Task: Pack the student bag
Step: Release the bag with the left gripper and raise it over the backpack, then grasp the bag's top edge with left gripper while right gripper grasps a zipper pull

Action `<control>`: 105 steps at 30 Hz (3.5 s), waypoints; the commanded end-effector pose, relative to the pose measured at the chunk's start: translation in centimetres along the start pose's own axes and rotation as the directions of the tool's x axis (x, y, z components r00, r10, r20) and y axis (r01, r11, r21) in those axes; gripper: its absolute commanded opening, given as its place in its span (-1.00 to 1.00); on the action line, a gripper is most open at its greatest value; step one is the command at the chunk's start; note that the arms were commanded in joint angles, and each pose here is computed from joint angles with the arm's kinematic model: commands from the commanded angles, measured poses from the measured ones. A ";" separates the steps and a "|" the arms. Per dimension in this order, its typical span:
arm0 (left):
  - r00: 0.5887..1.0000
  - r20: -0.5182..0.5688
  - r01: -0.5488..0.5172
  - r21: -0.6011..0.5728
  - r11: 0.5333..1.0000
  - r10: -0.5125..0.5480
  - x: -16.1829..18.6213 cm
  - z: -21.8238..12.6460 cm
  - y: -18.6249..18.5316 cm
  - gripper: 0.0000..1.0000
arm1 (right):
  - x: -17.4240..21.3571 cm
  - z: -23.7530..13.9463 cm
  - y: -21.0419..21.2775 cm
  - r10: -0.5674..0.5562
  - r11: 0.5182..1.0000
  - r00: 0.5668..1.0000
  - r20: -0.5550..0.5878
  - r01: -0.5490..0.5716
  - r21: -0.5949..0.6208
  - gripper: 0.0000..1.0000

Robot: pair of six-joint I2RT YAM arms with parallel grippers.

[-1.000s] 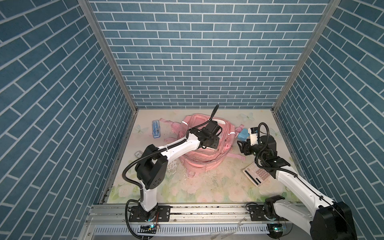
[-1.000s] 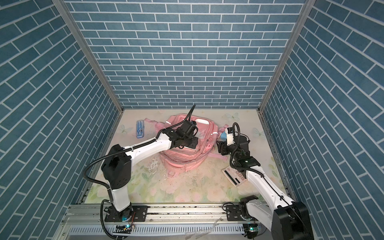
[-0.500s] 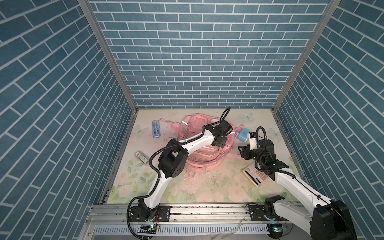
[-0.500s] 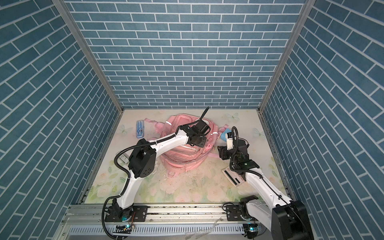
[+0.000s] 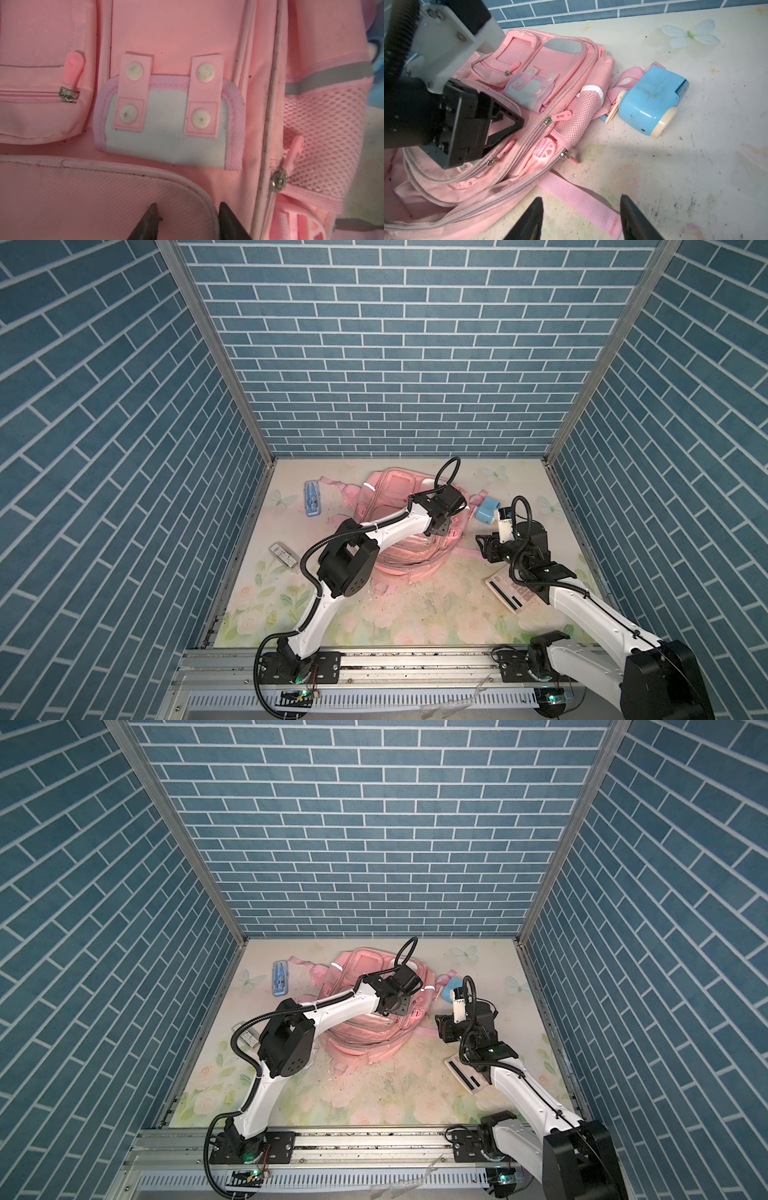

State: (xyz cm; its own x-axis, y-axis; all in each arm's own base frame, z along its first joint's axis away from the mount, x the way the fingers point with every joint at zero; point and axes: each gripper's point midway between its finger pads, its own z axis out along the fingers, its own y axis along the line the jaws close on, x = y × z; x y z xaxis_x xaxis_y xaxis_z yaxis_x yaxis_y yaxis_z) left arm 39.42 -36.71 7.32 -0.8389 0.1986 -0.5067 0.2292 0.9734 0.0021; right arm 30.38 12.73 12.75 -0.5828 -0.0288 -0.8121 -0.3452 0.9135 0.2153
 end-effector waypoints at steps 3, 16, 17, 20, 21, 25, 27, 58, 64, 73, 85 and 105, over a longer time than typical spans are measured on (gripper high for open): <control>0.999 -0.051 -0.002 0.025 1.000 0.003 1.2 0.9 -0.6 -0.01 | -0.6 0.0 0.3 -0.002 1.000 1.000 0.021 0.003 -0.020 0.19; 0.997 -0.083 -0.022 -0.128 0.992 0.011 2.1 2.6 1.1 -0.36 | -0.4 0.0 1.5 -0.026 0.996 1.000 0.017 0.027 -0.087 0.10; 0.997 -0.081 -0.023 -0.128 0.992 0.012 2.0 2.6 1.1 -0.43 | -0.4 0.0 1.6 -0.031 0.995 0.999 0.019 0.033 -0.093 0.09; 0.997 -0.074 -0.020 -0.126 0.992 0.010 1.8 2.4 1.1 -0.79 | -0.6 -0.2 1.8 -0.054 0.993 0.998 0.031 0.057 -0.105 0.05; 0.998 -0.070 -0.017 -0.120 0.993 0.009 1.7 2.3 1.0 -0.90 | -0.6 -0.3 2.0 -0.062 0.992 0.997 0.036 0.066 -0.111 0.04; 1.000 -0.027 -0.003 -0.078 0.997 0.001 0.0 0.2 0.5 -1.00 | -1.0 -0.7 2.5 -0.103 0.985 0.993 0.066 0.111 -0.135 0.01; 1.000 0.020 0.002 -0.040 0.999 -0.001 -1.7 -2.0 0.1 -1.00 | -1.3 -1.0 3.1 -0.137 0.975 0.986 0.091 0.151 -0.161 0.00; 0.931 0.365 -0.052 0.185 0.981 -0.020 -9.7 -20.0 4.9 -1.00 | -8.3 -2.6 10.3 -0.340 0.752 0.815 0.469 0.535 -0.384 -0.07; 0.917 0.398 -0.115 0.192 0.975 0.030 -9.8 -21.2 4.8 -1.00 | -9.0 -1.3 10.5 -0.354 0.740 0.830 0.431 0.531 -0.414 -0.08; 0.894 0.443 -0.174 0.214 0.961 0.063 -9.5 -22.4 4.6 -1.00 | -9.1 1.0 10.5 -0.369 0.720 0.855 0.364 0.511 -0.470 -0.07; 0.879 0.467 -0.215 0.204 0.955 0.098 -9.8 -22.4 4.3 -1.00 | -5.9 1.9 12.4 -0.290 0.584 0.928 0.235 0.366 -0.725 -0.22; 0.897 0.432 -0.193 0.186 0.963 0.097 -9.1 -20.8 4.5 -1.00 | -6.0 1.5 13.2 -0.250 0.530 0.938 0.241 0.341 -0.776 -0.57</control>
State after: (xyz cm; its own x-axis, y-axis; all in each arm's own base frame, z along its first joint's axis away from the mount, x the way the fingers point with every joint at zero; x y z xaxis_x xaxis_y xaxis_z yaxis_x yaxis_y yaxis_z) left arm 36.43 -30.94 23.98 -0.6397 0.3237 -0.6972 0.4784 0.8776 -0.0315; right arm 31.35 25.50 18.69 -0.3345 -0.1663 -0.9276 -0.9313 0.2085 0.2985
